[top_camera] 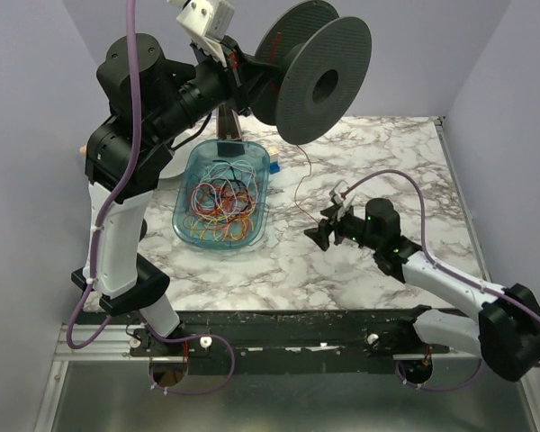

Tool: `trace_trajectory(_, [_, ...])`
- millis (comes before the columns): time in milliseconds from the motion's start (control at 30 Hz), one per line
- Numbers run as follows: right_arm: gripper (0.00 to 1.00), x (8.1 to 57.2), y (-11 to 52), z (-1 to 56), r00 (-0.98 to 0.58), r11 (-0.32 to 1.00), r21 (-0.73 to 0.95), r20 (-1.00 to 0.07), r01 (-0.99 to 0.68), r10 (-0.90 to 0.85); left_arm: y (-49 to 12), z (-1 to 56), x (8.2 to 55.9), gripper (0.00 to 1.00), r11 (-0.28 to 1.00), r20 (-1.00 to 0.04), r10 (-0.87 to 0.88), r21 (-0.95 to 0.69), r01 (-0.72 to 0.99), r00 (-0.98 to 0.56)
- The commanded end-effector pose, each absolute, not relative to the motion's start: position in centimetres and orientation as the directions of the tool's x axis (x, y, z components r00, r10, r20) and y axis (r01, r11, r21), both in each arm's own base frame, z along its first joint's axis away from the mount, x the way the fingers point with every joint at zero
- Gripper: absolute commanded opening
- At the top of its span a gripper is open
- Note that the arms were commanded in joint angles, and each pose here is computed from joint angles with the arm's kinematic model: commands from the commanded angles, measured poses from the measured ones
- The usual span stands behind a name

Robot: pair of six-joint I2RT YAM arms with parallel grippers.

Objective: Wrap the cables

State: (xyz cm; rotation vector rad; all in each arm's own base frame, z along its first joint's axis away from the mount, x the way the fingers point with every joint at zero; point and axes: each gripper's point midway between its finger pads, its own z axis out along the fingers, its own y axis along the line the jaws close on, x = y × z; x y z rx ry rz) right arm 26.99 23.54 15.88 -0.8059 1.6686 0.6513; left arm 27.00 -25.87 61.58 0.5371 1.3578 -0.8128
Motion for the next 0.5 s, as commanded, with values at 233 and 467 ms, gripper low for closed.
trace_trajectory(233, [0.01, 32.8, 23.6, 12.7, -0.414, 0.644, 0.253, -0.903, -0.722, -0.111, -24.8, 64.8, 24.3, 0.00, 0.591, -0.962, -0.254, -0.072, 0.803, 0.101])
trace_trajectory(467, [0.00, 36.4, 13.8, 15.8, -0.419, 0.806, 0.396, -0.884, -0.439, 0.207, -23.2, 58.0, 24.3, 0.00, 0.613, -0.987, 0.069, 0.158, 0.774, 0.148])
